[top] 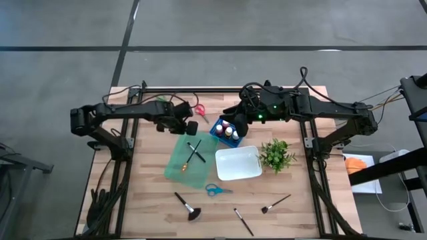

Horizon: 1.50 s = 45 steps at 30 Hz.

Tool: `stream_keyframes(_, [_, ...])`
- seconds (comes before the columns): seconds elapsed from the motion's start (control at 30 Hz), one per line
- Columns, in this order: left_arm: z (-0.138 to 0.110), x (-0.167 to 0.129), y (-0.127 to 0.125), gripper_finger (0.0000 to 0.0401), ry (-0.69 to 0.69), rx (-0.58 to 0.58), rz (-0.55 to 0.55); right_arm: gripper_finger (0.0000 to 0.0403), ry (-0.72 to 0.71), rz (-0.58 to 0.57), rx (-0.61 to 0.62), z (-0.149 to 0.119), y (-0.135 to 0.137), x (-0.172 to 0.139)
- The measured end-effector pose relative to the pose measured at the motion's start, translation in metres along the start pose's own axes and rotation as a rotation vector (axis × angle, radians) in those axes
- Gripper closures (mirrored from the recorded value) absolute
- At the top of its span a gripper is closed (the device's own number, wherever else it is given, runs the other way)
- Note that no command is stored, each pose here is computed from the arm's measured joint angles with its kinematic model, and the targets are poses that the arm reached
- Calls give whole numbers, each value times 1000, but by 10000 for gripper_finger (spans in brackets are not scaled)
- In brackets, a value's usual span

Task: Pick & Place Paint Supplies
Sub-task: Adjust the green bin

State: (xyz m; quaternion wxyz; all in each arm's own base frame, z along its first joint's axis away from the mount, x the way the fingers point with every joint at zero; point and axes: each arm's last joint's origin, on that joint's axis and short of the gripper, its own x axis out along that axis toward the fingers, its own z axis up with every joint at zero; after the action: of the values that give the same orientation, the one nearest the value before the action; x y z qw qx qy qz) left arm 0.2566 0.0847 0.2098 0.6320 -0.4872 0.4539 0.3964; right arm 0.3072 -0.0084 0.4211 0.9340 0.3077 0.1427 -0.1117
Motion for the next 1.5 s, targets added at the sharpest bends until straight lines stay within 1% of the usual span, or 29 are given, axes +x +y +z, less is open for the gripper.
stream_keyframes(0.1, [2,-17,-5,401,-16,9,-66,236,3,-2,0,0,0,0])
stream_keyframes(0.17, [-1,-31,-3,401,-20,26,-79,236,3,-2,0,0,0,0])
stream_keyframes(0.3, [-21,-54,18,401,35,47,17,236,9,-3,1,-1,0,-1])
stream_keyframes(0.43, [-52,-67,38,401,112,67,105,236,9,1,-1,-1,1,-2])
stream_keyframes(0.57, [-90,-67,48,401,185,68,132,236,11,0,-4,-2,1,-2])
stream_keyframes(0.67, [-118,-58,52,401,207,33,153,236,10,0,-4,-2,1,-2])
stream_keyframes(0.77, [-141,-47,52,401,230,6,127,236,11,-1,-4,-2,1,-2])
stream_keyframes(0.87, [-157,-34,52,401,248,-43,94,236,10,-1,-9,-2,1,-2])
stream_keyframes(1.0, [-165,-22,56,401,255,-105,80,236,13,-2,-12,-2,1,-2])
stream_keyframes(1.07, [-166,-20,58,401,252,-105,89,236,15,-3,-11,-2,1,-2])
stream_keyframes(1.3, [-167,-13,54,401,250,-97,61,236,19,1,-11,-3,2,-2])
stream_keyframes(1.5, [-169,-7,44,401,261,-89,2,236,26,-2,-13,-4,2,-2])
